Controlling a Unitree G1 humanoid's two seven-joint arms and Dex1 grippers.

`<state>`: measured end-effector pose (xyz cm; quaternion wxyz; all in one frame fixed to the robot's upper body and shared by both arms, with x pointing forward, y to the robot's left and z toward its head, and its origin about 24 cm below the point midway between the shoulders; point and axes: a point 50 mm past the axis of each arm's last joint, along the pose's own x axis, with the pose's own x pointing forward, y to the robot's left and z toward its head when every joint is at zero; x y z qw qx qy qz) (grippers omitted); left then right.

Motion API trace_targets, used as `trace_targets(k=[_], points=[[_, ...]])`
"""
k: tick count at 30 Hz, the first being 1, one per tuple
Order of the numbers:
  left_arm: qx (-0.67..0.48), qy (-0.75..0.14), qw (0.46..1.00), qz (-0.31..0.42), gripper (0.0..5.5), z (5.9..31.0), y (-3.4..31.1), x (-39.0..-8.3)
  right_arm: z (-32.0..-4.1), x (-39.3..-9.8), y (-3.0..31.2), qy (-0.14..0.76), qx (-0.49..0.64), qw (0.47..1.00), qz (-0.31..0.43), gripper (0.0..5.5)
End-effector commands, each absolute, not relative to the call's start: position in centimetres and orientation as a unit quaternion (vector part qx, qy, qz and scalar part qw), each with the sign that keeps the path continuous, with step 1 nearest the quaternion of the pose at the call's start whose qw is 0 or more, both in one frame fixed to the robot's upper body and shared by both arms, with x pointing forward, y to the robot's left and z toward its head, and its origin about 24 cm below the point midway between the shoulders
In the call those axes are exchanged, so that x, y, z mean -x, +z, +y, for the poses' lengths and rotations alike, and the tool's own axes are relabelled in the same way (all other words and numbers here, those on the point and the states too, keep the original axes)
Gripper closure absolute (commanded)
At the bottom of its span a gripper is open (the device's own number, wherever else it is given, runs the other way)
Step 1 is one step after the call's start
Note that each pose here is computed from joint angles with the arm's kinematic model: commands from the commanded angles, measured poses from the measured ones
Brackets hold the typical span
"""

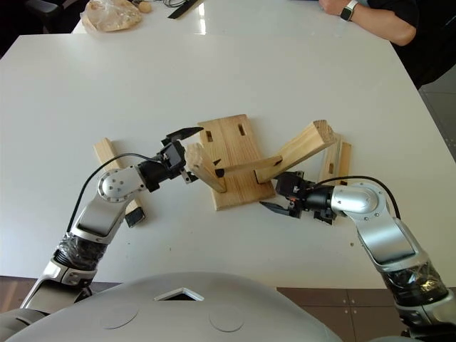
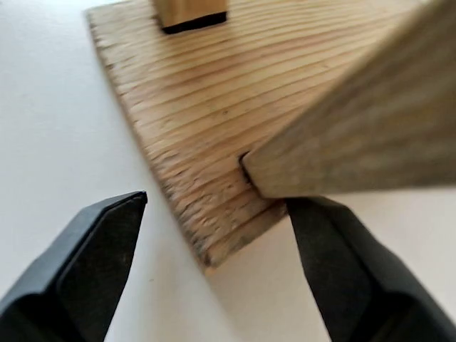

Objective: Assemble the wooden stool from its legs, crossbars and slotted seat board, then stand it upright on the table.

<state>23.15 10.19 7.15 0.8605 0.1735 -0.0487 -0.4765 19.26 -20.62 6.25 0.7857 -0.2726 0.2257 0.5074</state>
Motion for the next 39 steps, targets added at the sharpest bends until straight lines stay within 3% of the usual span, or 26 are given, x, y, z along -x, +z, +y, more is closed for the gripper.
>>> trace_targets(k=[1,7,17,25,30,35,39], points=[[-0.172,-0.517,0.837,-0.051,1.02,8.1,6.6,-22.1,-20.7,-21.9,6.2,0.446,0.277,0.829,0.193,1.93],[-0.164,-0.522,0.836,-0.04,1.02,6.9,5.6,-22.6,-20.3,-23.8,4.7,0.404,0.255,0.858,0.188,1.93],[-0.162,-0.502,0.849,-0.029,1.02,9.2,6.3,-23.3,-19.6,-25.0,4.3,0.344,0.219,0.898,0.167,1.93],[-0.15,-0.533,0.832,-0.027,1.02,13.7,11.0,-21.7,-22.8,-19.9,5.3,0.398,0.312,0.829,0.238,1.93],[-0.099,-0.461,0.881,-0.036,1.02,16.8,14.1,-24.6,-22.9,-17.2,7.5,0.472,0.285,0.794,0.256,1.93],[-0.172,-0.364,0.914,-0.038,1.02,17.1,13.0,-28.2,-22.6,-16.9,7.4,0.505,0.3,0.762,0.274,1.93],[-0.316,-0.361,0.877,0.025,1.02,18.1,7.3,-28.3,-20.8,-18.9,6.5,0.484,0.312,0.784,0.232,1.93]])
